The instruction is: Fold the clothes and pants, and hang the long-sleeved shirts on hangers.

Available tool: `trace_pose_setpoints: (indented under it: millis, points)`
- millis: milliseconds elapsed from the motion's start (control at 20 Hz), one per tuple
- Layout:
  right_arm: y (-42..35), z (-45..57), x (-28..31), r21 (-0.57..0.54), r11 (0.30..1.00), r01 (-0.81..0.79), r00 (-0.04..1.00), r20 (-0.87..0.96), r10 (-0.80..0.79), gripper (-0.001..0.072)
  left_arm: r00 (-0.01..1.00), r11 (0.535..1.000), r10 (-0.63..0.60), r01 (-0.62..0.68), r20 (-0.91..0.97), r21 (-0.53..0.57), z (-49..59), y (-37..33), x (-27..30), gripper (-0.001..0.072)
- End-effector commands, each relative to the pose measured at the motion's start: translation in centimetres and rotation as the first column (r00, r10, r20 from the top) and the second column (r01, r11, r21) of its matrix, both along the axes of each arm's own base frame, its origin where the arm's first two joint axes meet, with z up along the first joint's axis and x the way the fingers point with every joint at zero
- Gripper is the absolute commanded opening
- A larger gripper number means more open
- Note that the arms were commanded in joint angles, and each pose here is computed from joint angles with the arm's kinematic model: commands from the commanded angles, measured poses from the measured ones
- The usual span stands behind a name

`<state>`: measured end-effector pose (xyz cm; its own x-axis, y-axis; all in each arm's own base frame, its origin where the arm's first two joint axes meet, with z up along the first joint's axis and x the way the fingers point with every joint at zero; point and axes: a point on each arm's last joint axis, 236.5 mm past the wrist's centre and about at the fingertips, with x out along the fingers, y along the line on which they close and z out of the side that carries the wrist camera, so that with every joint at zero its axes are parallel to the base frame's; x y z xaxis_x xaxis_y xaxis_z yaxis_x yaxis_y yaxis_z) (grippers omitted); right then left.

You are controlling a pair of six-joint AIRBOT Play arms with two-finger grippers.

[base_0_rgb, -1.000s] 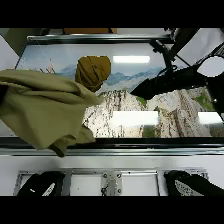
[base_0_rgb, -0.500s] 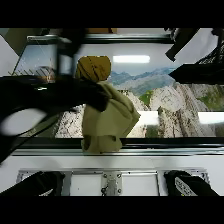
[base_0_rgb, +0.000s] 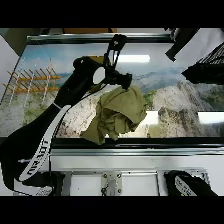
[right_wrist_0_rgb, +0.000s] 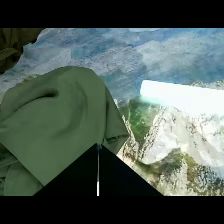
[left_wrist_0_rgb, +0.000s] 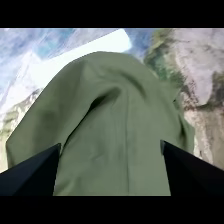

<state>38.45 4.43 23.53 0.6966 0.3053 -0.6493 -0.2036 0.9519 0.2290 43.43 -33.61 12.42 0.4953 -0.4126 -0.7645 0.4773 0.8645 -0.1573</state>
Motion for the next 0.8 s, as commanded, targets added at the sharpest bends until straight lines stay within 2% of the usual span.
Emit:
trace_pose_setpoints:
  millis: [0, 200, 350, 750]
  points:
    - [-0.5, -0.1, 0.0, -0.017, 1.000, 0.012, 1.000, -0.003, -0.012, 0.0018, 0.975, 0.990, 0.097, -0.074, -0.202, 0.122, -4.7, 5.9, -1.1, 0.0678]
    - [-0.4, -0.5, -0.1, -0.017, 1.000, 0.008, 1.000, -0.016, -0.009, 0.0018, 0.928, 0.971, 0.150, -0.072, -0.342, 0.228, -11.6, 10.3, -6.1, 0.0678]
    - [-0.4, -1.0, -0.1, -0.015, 1.000, 0.007, 0.999, -0.031, -0.008, 0.0018, 0.905, 0.964, 0.165, -0.064, -0.392, 0.258, -16.5, 11.7, -8.7, 0.0677]
    - [0.6, -3.0, -0.6, -0.011, 1.000, -0.021, 0.996, -0.082, 0.020, 0.0018, 0.905, 0.977, 0.193, -0.143, -0.379, 0.158, -19.8, 10.2, -8.5, 0.0677]
